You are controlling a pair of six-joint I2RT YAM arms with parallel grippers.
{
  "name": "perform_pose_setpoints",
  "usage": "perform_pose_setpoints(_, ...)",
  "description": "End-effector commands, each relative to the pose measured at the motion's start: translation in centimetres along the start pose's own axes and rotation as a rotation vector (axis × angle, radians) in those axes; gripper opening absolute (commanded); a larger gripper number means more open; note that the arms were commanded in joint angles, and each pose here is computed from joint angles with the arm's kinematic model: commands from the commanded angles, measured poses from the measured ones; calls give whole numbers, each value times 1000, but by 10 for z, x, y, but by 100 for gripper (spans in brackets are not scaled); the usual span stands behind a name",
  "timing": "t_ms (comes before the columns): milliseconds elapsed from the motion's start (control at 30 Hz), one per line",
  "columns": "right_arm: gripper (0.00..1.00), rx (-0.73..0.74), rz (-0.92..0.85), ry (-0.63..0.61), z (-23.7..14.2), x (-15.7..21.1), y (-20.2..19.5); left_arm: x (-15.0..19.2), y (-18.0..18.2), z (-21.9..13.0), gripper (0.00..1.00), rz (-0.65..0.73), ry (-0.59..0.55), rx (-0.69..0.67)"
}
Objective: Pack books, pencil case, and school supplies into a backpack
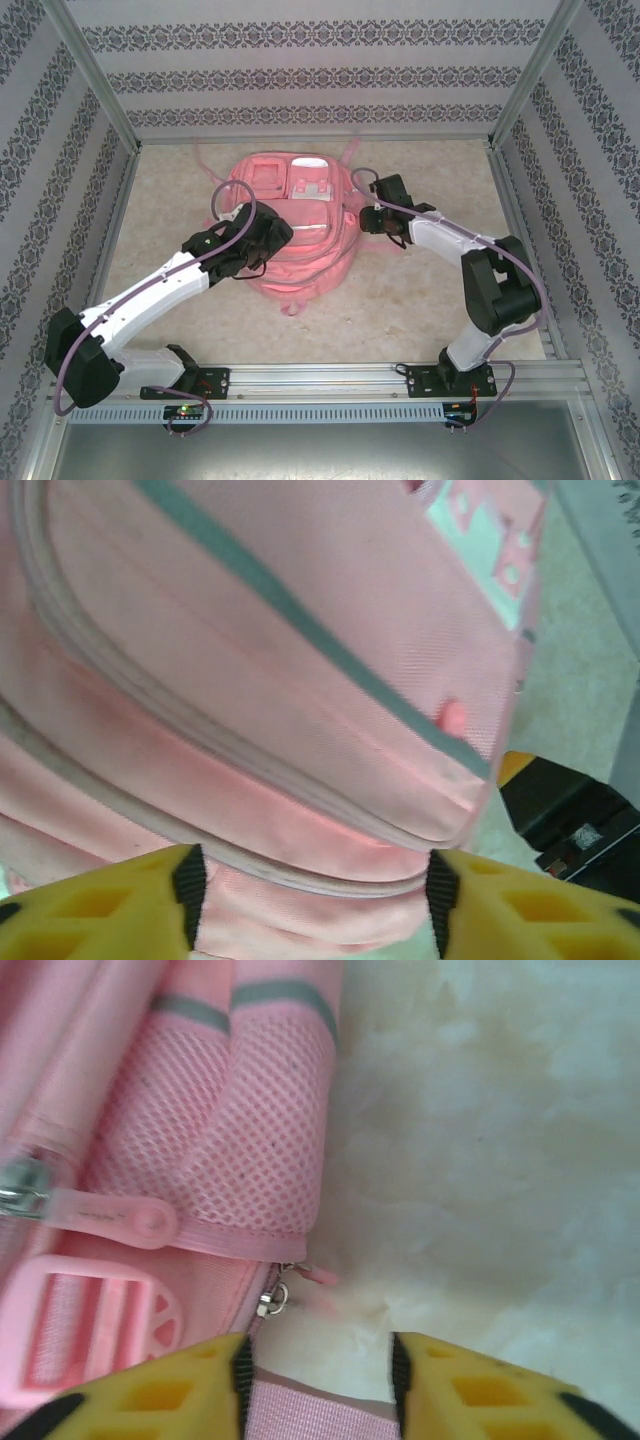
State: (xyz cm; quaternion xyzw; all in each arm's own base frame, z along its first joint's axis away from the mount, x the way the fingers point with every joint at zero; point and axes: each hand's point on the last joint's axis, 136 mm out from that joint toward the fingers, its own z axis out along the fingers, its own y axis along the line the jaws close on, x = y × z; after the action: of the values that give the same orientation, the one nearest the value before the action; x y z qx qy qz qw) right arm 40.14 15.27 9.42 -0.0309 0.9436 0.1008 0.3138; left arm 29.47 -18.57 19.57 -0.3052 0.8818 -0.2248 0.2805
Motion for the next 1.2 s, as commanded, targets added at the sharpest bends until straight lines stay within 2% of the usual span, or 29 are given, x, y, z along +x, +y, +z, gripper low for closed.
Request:
perform_pose_setpoints(0,51,18,27,-81,-28,-14,-8,-32,28,-23,93,155,-101,-157)
perform_pose_setpoints(33,55,28,42,-98,-36,-17,-13,-43,35,-29,98,173,-130,-194)
perform_pose_setpoints(67,59,43,55,-122,-45,-20,-19,-55,42,-34,100,196,-163,-226)
perform_pose_setpoints(233,83,165,106,-275,-95,-30,-56,-105,89,-50,100,239,-286,-368)
perform_pose_setpoints(333,98,242,152,-367,-125,-29,-81,-131,123,-56,100,241,-398,-475)
perform_pose_setpoints(500,98,301,157,-430,-137,-13,-108,-159,162,-58,100,338,-558,-628)
perform_pose_setpoints(600,98,320,75,-459,-129,-5,-113,-169,191,-57,100,335,-672,-726)
perform_pose_setpoints(733,98,382,71,-451,-113,13,-128,-166,217,-25,100,431,-607,-719)
perform_pose_setpoints(833,98,454,59,-436,-106,12,-141,-162,234,0,100,408,-538,-707)
perform_pose_setpoints(900,98,493,37,-431,-98,10,-147,-162,237,16,100,405,-496,-696)
perform_pose_setpoints(1100,98,546,22,-484,-73,-5,-161,-176,237,53,100,381,-476,-651)
perform_pose_setpoints(1167,98,561,19,-499,-66,-11,-166,-182,236,59,100,411,-462,-669)
